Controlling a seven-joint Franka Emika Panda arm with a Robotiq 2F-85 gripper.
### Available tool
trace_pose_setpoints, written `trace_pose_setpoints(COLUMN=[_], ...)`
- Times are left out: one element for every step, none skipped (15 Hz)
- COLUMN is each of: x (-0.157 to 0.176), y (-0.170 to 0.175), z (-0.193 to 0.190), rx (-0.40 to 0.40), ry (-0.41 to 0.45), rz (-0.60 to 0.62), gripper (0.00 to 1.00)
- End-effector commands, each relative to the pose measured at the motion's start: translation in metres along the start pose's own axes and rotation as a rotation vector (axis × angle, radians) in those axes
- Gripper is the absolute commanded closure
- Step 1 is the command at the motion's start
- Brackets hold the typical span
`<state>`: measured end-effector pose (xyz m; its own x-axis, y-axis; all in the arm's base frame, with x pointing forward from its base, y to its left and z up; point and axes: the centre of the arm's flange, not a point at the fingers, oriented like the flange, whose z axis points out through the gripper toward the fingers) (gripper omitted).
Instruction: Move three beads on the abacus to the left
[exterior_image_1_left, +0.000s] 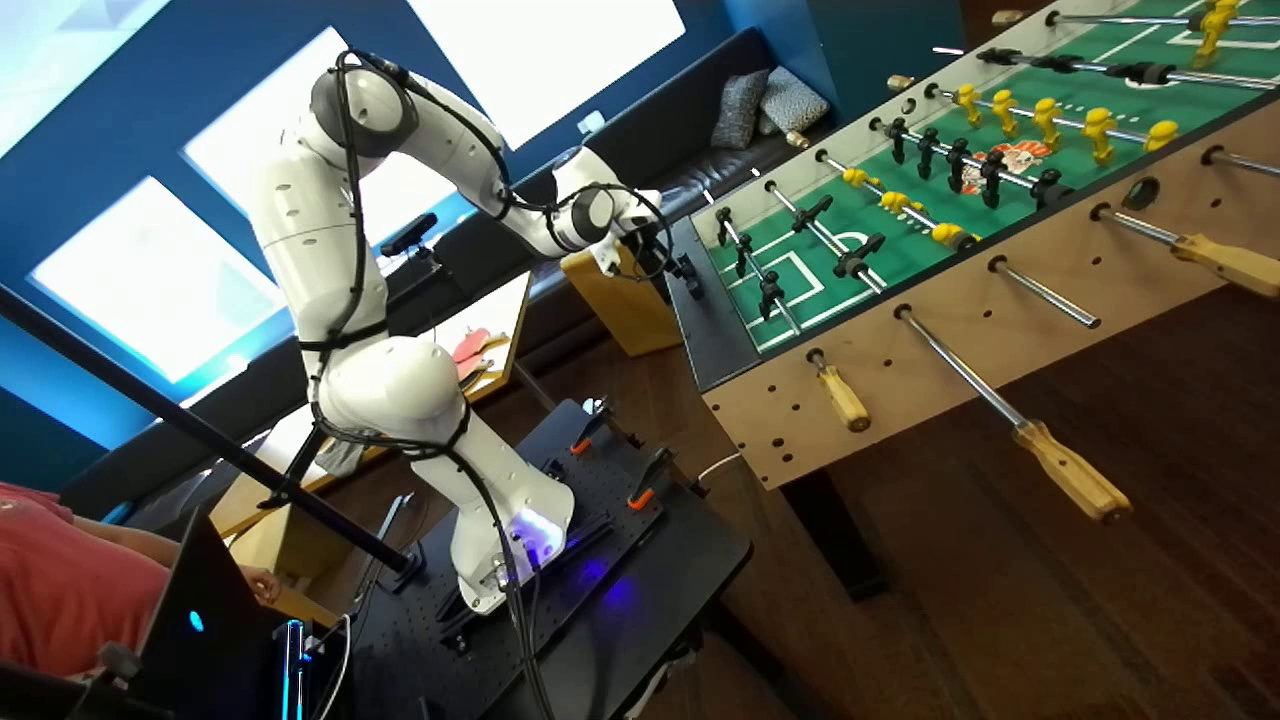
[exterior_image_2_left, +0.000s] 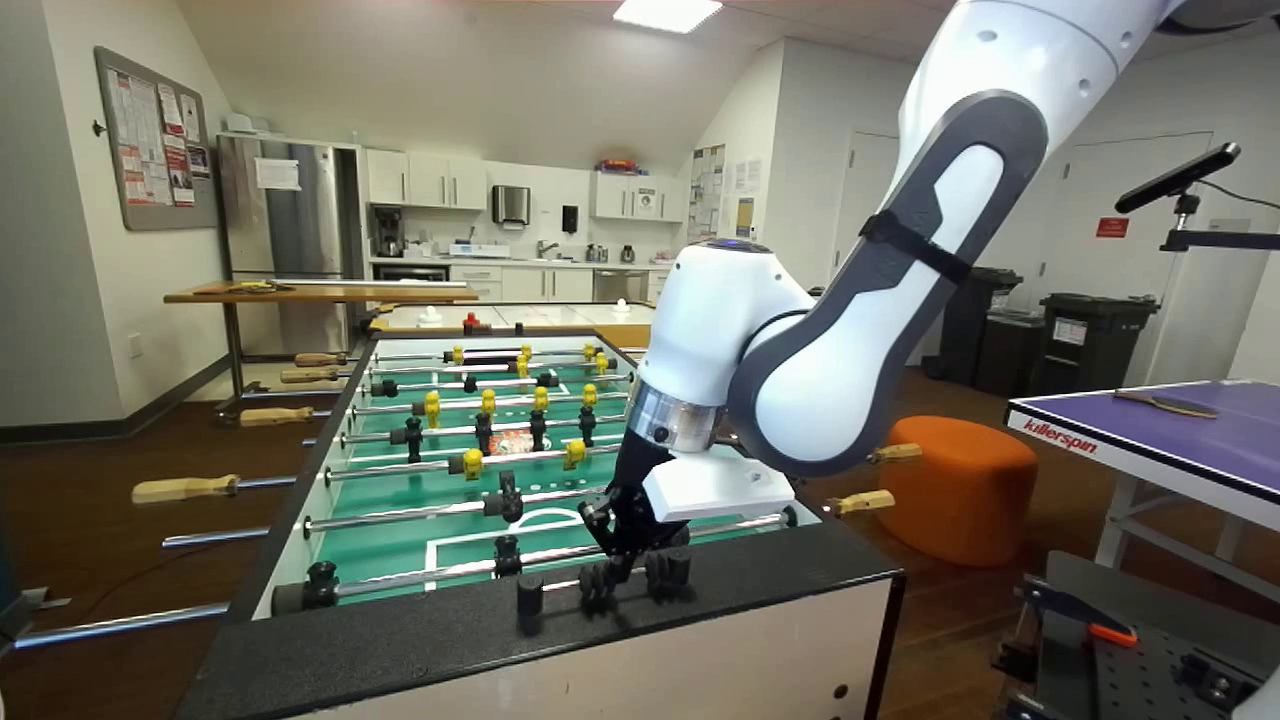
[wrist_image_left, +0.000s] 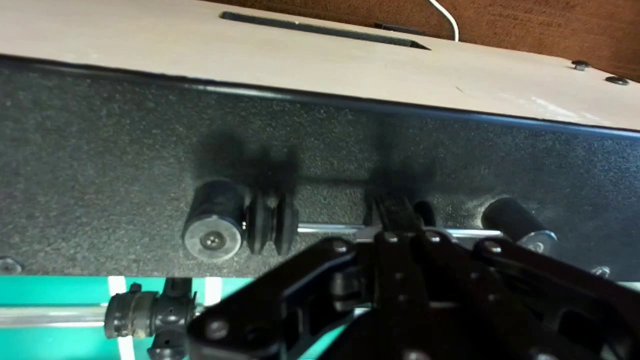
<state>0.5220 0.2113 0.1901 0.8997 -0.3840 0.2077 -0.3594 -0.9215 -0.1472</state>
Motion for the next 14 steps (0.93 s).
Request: trace_pose_setpoints(x=[0.015, 0.019, 0.022, 0.024, 0.026, 0.027, 0.028, 0.029, 0.029, 0.029, 0.029, 0.03, 0.03, 0.029], y=[-0.014, -0.016, -0.019, -0.021, -0.024, -0.026, -0.028, -0.027, -0.027, -0.025, -0.023, -0.021, -0.02, -0.018], z=[0.005, 0.006, 0.007, 0.009, 0.011, 0.011, 0.008, 0.0, -0.008, -0.021, -0.03, -0.037, -0.042, -0.044], rx=[0.01, 0.01, 0.009, 0.006, 0.004, 0.001, 0.004, 0.006, 0.008, 0.005, 0.002, -0.006, -0.02, -0.043], ry=[0.073, 0.083, 0.09, 0.094, 0.097, 0.104, 0.116, 0.117, 0.126, 0.132, 0.127, 0.105, 0.066, 0.03], rz=[-0.021, -0.03, -0.037, -0.043, -0.047, -0.052, -0.05, -0.037, -0.034, -0.032, -0.028, -0.024, -0.022, -0.017], gripper=[1.0, 1.0, 1.0, 1.0, 1.0, 1.0, 1.0, 1.0, 1.0, 1.0, 1.0, 1.0, 1.0, 1.0])
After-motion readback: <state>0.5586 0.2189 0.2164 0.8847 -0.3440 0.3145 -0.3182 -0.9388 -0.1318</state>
